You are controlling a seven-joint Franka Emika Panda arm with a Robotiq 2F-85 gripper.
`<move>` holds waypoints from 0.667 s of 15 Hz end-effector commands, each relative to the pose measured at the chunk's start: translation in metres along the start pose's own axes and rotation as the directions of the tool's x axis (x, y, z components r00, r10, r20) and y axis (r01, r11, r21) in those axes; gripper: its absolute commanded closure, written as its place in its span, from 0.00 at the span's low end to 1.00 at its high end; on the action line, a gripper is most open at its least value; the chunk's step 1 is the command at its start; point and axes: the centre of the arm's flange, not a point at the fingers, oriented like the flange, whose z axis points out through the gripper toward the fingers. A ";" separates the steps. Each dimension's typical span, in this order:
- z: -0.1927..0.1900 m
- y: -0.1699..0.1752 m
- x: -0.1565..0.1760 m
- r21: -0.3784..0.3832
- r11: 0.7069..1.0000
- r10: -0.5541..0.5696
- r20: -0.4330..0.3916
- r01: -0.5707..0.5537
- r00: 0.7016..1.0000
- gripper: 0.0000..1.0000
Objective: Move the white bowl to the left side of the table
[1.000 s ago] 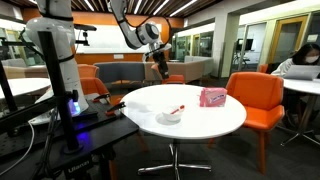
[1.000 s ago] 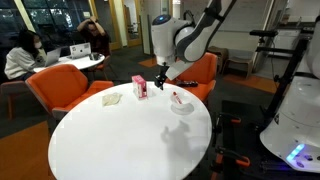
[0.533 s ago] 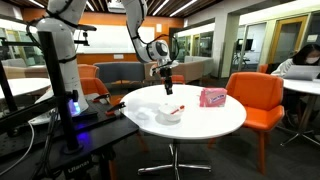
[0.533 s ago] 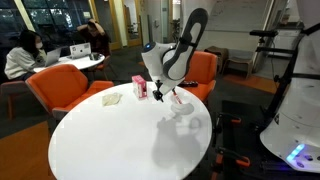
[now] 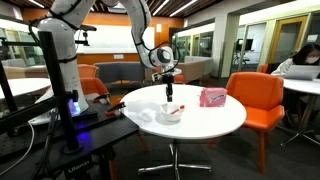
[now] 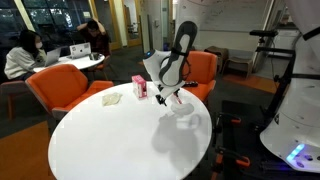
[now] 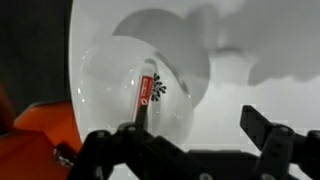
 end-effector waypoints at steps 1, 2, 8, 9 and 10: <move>0.009 -0.003 0.009 -0.010 1.000 -0.007 0.024 0.007 1.000 0.00; 0.012 -0.004 0.010 -0.011 1.000 -0.014 0.028 0.014 1.000 0.00; 0.025 -0.009 0.013 -0.010 0.999 -0.040 0.055 0.041 0.998 0.29; 0.027 -0.009 0.014 -0.014 0.999 -0.035 0.057 0.036 0.998 0.35; 0.029 -0.007 0.014 -0.016 0.999 -0.038 0.059 0.039 0.998 0.36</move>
